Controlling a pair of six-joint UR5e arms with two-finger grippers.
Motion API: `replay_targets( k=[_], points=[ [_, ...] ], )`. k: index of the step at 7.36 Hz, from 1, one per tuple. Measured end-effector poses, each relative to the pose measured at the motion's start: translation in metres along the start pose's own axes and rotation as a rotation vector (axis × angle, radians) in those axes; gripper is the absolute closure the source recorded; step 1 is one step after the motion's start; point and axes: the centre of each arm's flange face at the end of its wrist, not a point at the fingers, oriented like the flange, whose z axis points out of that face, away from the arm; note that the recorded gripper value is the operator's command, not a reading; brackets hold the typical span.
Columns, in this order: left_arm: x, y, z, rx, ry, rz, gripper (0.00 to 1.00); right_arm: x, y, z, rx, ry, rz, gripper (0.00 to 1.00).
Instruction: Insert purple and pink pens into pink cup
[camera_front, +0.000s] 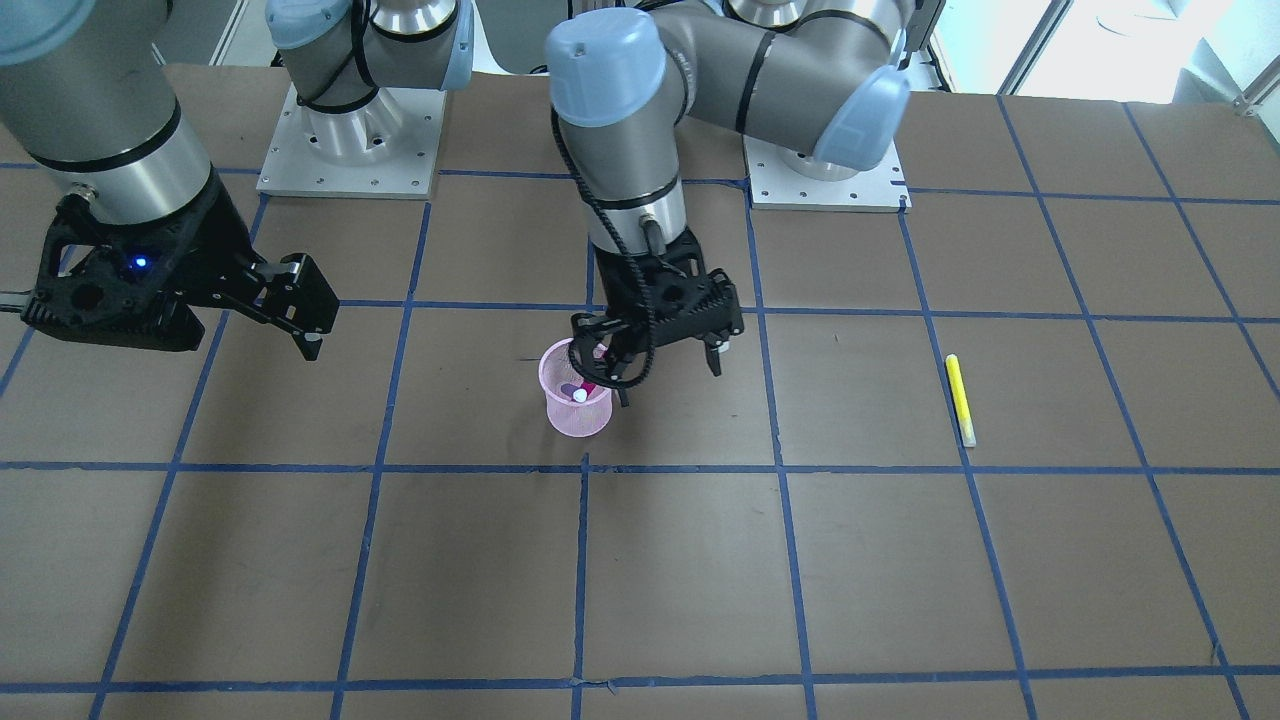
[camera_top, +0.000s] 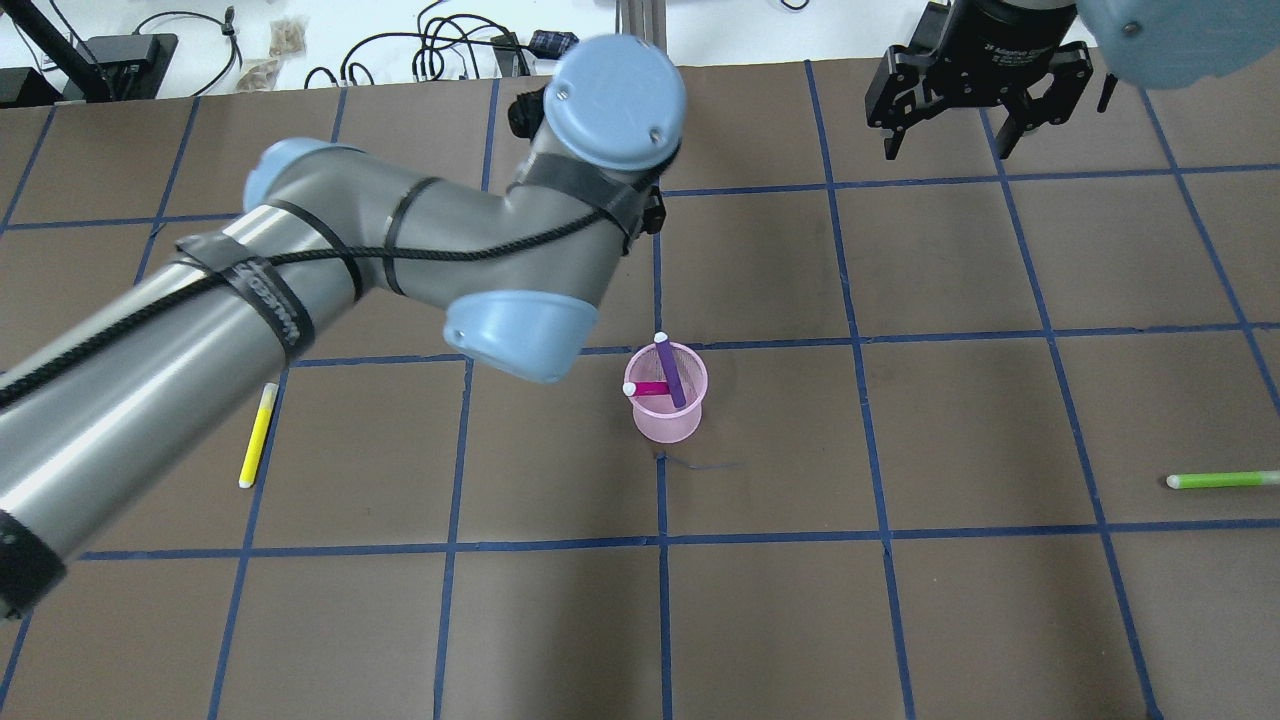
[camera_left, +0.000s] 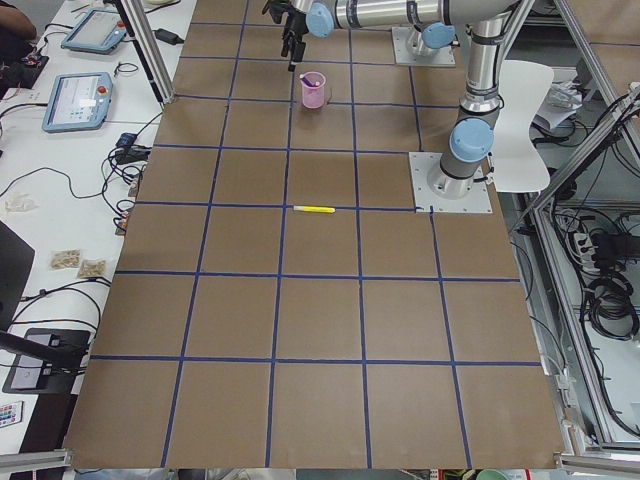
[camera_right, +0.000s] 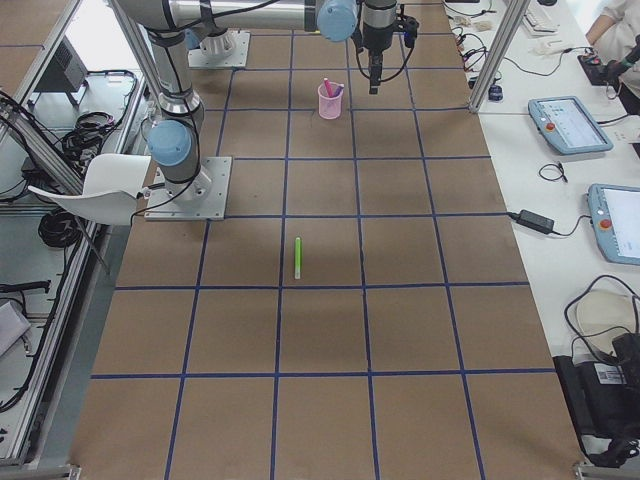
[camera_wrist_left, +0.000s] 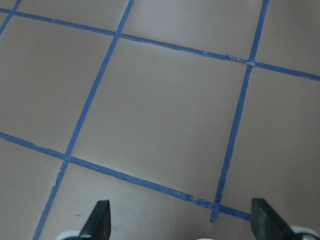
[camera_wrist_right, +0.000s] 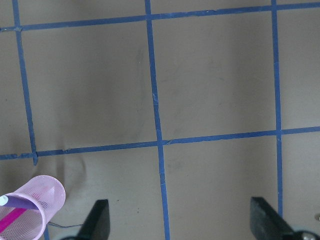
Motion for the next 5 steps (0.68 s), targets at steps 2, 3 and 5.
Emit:
replay_targets(
  k=[2, 3, 5],
  points=[
    [-0.071, -0.054, -0.008, -0.139, 0.083, -0.012, 0.00, -0.001, 0.008, 0.003, -0.012, -0.002, -0.005, 0.00],
    [-0.099, -0.067, -0.008, -0.173, 0.116, 0.035, 0.00, -0.001, 0.015, -0.002, 0.001, -0.004, -0.008, 0.00],
    [-0.153, -0.072, -0.013, -0.257, 0.109, 0.180, 0.00, 0.003, 0.030, -0.014, 0.020, -0.002, -0.006, 0.00]
  ],
)
